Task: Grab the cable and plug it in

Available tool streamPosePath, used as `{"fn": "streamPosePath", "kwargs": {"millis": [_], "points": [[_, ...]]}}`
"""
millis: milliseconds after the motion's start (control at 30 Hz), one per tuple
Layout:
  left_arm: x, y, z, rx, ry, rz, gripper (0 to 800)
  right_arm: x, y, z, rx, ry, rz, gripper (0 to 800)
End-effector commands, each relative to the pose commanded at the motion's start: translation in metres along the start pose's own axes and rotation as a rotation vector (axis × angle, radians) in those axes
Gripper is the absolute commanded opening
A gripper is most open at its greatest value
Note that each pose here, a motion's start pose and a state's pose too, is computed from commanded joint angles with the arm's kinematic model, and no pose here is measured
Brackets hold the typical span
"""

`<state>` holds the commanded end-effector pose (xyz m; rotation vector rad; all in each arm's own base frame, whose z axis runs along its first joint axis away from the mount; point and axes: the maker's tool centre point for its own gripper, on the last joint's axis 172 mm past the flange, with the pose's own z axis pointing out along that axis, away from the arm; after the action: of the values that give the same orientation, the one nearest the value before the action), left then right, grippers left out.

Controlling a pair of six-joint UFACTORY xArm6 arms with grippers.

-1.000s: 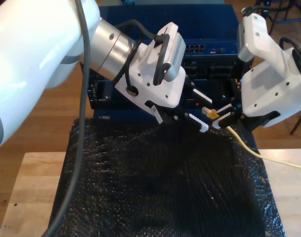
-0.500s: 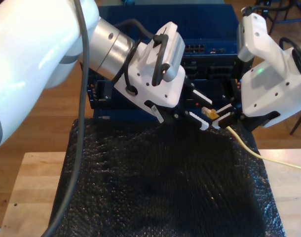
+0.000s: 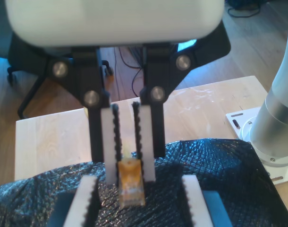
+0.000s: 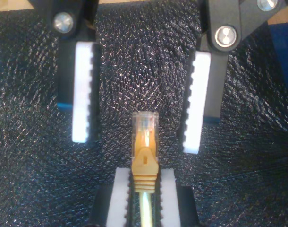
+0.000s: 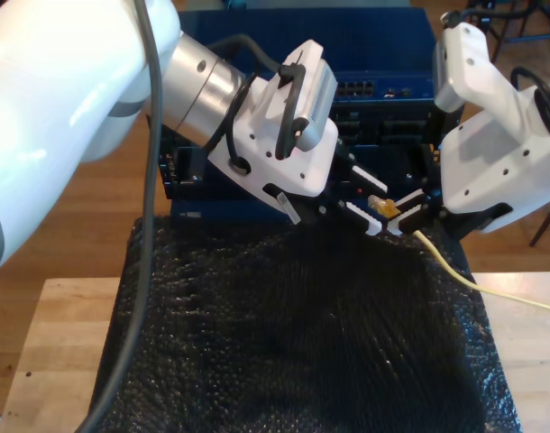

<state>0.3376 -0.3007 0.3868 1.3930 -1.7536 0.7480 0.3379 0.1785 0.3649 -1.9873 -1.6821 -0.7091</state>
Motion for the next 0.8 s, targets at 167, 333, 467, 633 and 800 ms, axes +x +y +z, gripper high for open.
{"fn": "streamPosePath", "kwargs": {"millis": [167,333,467,633,800], "points": [[0.0001,-0.0004,-0.0005,0.002,0.002,-0.006,364,-0.0005,0.0002,0.0004,0.000,0.000,0.001,4],[0.0037,-0.0008,-0.0016,0.003,0.016,-0.050,363,-0.0005,0.0002,0.0004,0.000,0.000,0.001,4],[0.0047,-0.0002,-0.0014,0.000,0.020,-0.062,363,-0.0005,0.0002,0.0004,0.000,0.000,0.001,4],[0.0036,-0.0007,-0.0012,0.002,0.017,-0.063,362,-0.0001,0.0000,0.0000,-0.002,0.000,0.000,4],[0.0006,-0.0007,0.0002,0.003,0.017,-0.071,322,-0.0001,0.0000,0.0000,-0.002,0.000,0.000,4]]}}
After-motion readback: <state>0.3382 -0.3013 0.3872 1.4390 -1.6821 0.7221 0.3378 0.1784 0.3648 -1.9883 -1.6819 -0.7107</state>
